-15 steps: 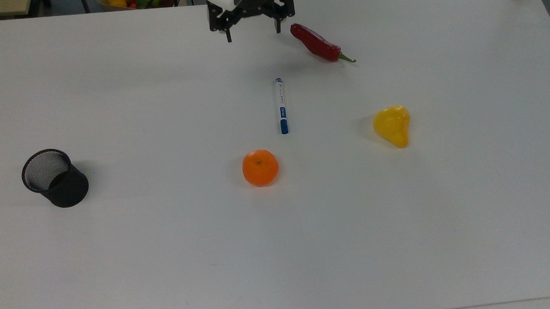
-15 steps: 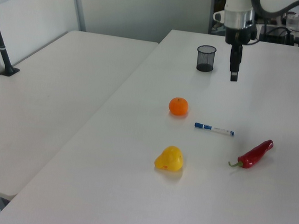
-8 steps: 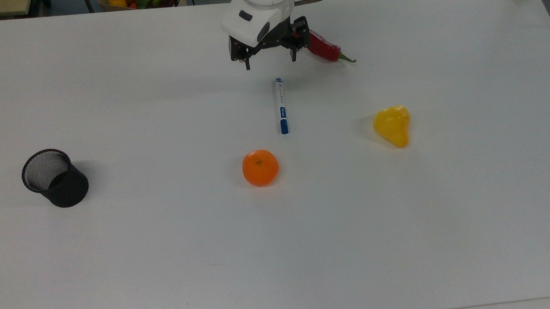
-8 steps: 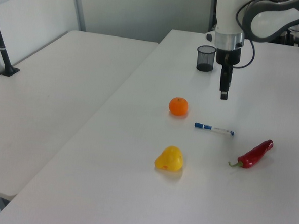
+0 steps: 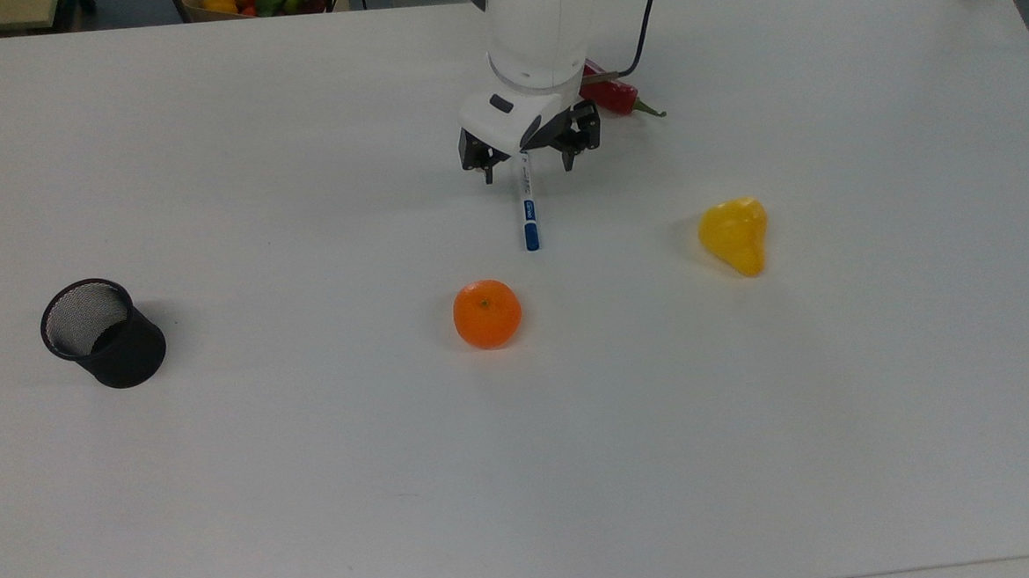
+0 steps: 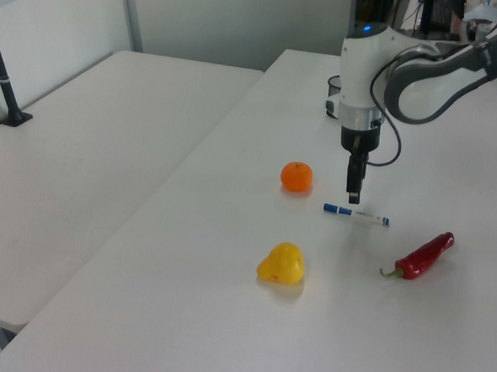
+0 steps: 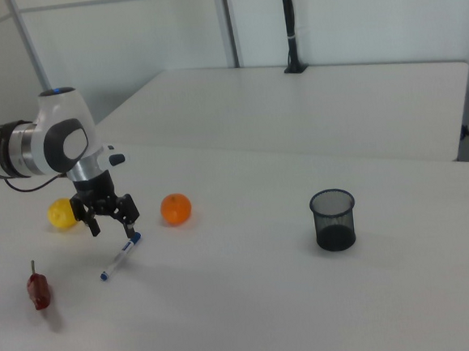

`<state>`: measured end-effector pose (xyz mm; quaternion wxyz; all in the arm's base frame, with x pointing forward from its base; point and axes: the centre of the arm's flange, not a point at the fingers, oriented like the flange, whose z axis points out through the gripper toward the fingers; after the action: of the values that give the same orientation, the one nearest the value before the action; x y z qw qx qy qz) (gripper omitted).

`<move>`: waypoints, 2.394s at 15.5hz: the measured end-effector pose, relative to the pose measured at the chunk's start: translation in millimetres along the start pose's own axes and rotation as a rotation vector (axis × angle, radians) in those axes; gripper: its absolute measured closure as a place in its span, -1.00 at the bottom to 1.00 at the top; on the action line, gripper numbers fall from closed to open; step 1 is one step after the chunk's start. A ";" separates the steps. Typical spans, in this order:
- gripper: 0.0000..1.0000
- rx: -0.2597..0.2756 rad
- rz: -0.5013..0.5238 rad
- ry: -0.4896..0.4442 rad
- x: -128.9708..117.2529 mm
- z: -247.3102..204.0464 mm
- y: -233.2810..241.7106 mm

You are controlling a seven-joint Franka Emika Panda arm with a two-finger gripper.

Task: Place marker
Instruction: 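Move the open gripper over the white marker and lower it, then close the gripper on the marker's capped end, then lift the marker upright off the table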

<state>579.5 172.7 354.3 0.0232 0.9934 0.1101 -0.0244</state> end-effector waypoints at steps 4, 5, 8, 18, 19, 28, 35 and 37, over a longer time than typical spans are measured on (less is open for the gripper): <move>-0.92 -0.019 0.003 -0.009 4.9 24.8 -10.3; -0.89 -0.018 0.002 -0.006 5.8 27.3 -10.8; -0.82 -0.015 0.001 0.004 6.3 34.7 -11.5; -0.06 -0.012 0.006 0.010 3.6 45.4 -7.9; 0.19 -0.012 0.007 0.010 3.6 45.5 -7.7; 0.67 -0.013 0.008 0.011 3.6 45.3 -6.6; 0.67 -0.011 0.030 0.031 6.0 34.0 6.2; 0.67 -0.011 0.042 0.054 6.0 19.0 13.2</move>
<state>587.4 160.1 335.5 0.0260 0.9956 0.0900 0.0035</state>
